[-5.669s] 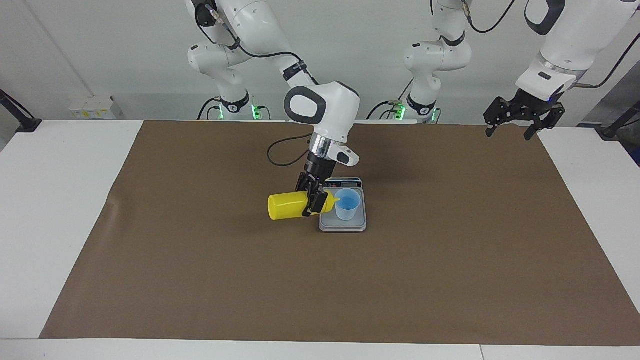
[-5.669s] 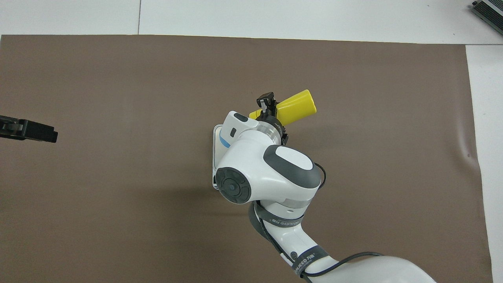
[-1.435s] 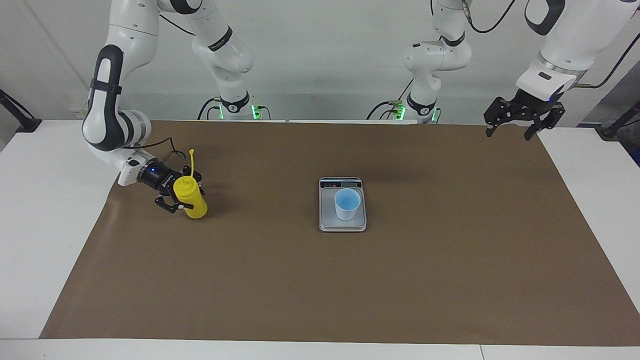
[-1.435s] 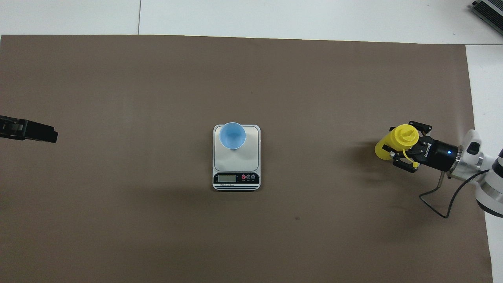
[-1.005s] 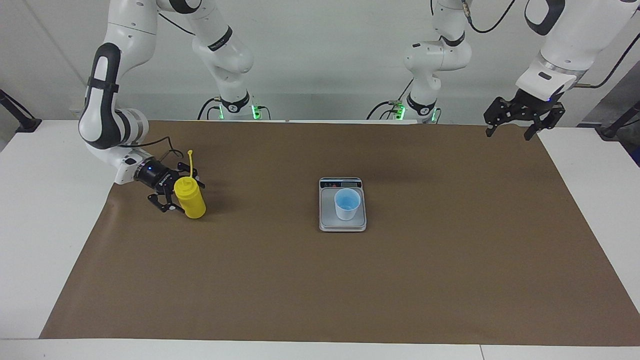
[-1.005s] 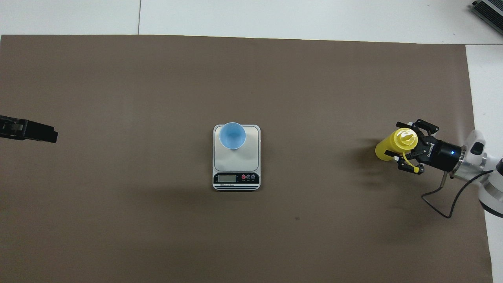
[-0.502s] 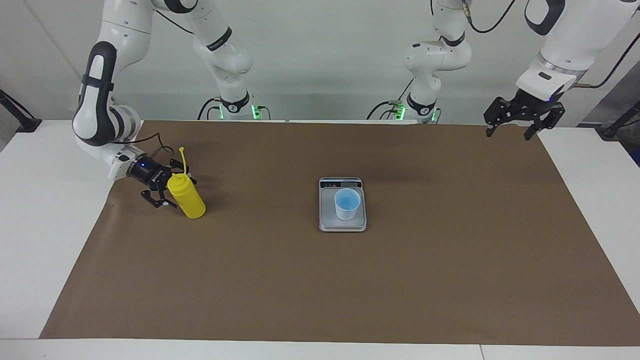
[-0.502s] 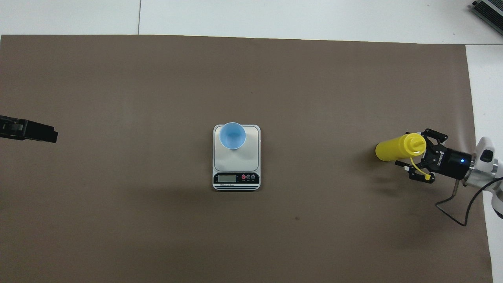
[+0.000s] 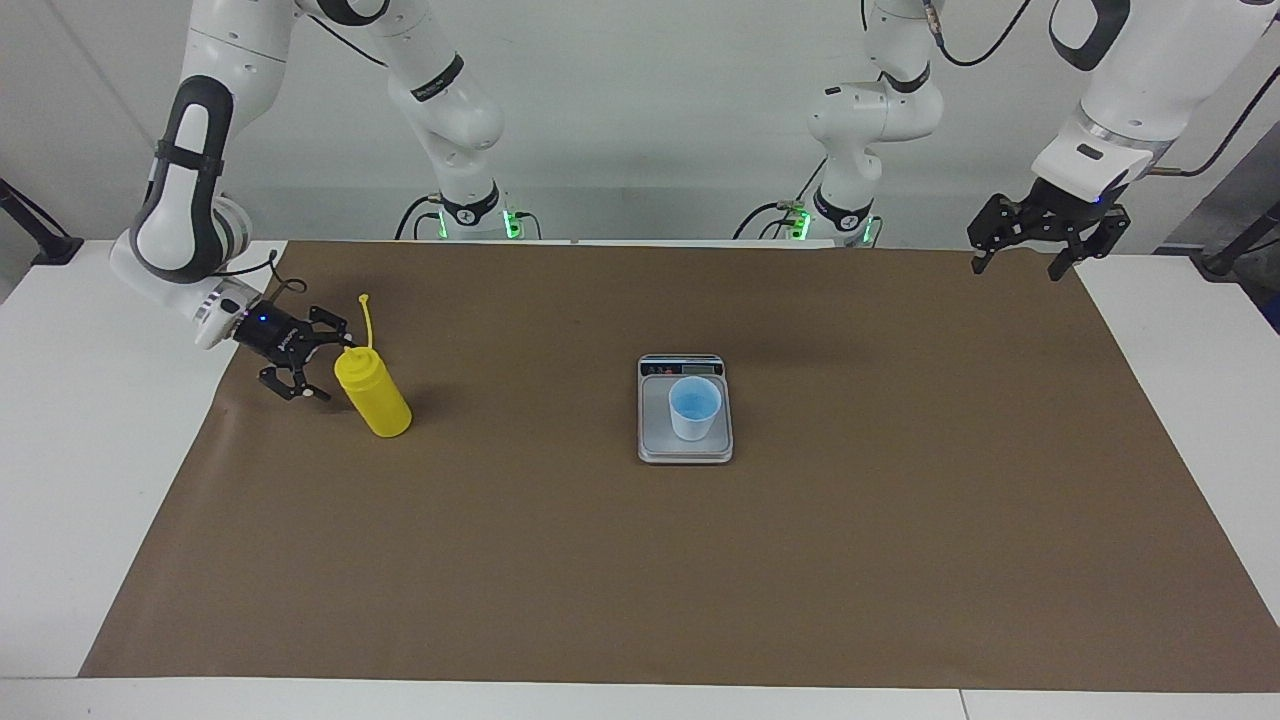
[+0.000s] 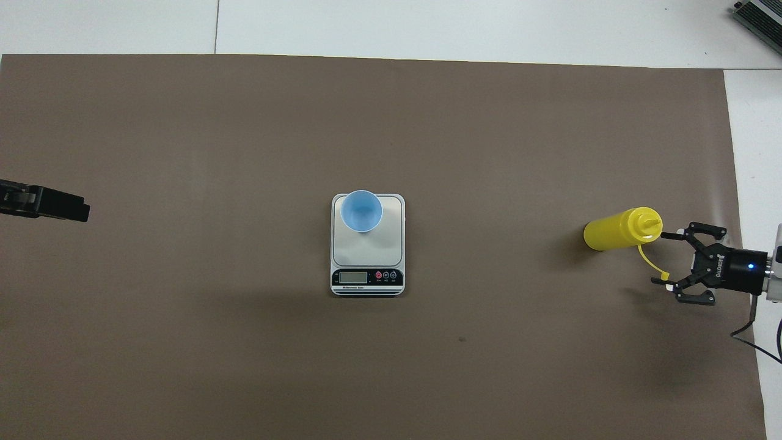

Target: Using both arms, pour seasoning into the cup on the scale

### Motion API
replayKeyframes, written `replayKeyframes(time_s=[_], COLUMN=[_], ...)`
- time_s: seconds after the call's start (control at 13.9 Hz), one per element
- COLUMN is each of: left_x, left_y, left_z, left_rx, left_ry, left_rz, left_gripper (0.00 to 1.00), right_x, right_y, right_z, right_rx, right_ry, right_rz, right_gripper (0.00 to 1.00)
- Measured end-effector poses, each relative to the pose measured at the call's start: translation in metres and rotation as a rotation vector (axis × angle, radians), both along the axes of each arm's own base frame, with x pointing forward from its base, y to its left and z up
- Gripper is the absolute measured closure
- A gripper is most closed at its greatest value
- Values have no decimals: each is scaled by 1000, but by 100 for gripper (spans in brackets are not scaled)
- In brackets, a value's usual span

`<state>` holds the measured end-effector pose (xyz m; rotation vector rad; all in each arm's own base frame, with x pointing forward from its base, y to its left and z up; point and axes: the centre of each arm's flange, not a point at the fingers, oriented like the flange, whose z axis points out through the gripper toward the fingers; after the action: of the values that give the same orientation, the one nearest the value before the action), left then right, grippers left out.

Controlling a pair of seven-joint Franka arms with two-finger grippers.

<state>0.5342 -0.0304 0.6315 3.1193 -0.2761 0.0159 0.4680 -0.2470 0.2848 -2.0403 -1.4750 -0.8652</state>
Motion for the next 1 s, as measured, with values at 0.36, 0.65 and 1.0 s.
replayKeyframes(time_s=[0.36, 0.65, 1.0], left_x=[0, 0, 0], left_y=[0, 0, 0], left_z=[0, 0, 0], left_rx=[0, 0, 0], left_ry=[0, 0, 0], left_rz=[0, 0, 0], left_gripper=[0, 0, 0], right_x=[6, 11, 22], right_y=[-11, 3, 56], right_z=[73, 113, 168], right_rx=[-258, -358, -503], right_ry=[52, 113, 205], right_rz=[101, 65, -34], right_gripper=[0, 0, 0])
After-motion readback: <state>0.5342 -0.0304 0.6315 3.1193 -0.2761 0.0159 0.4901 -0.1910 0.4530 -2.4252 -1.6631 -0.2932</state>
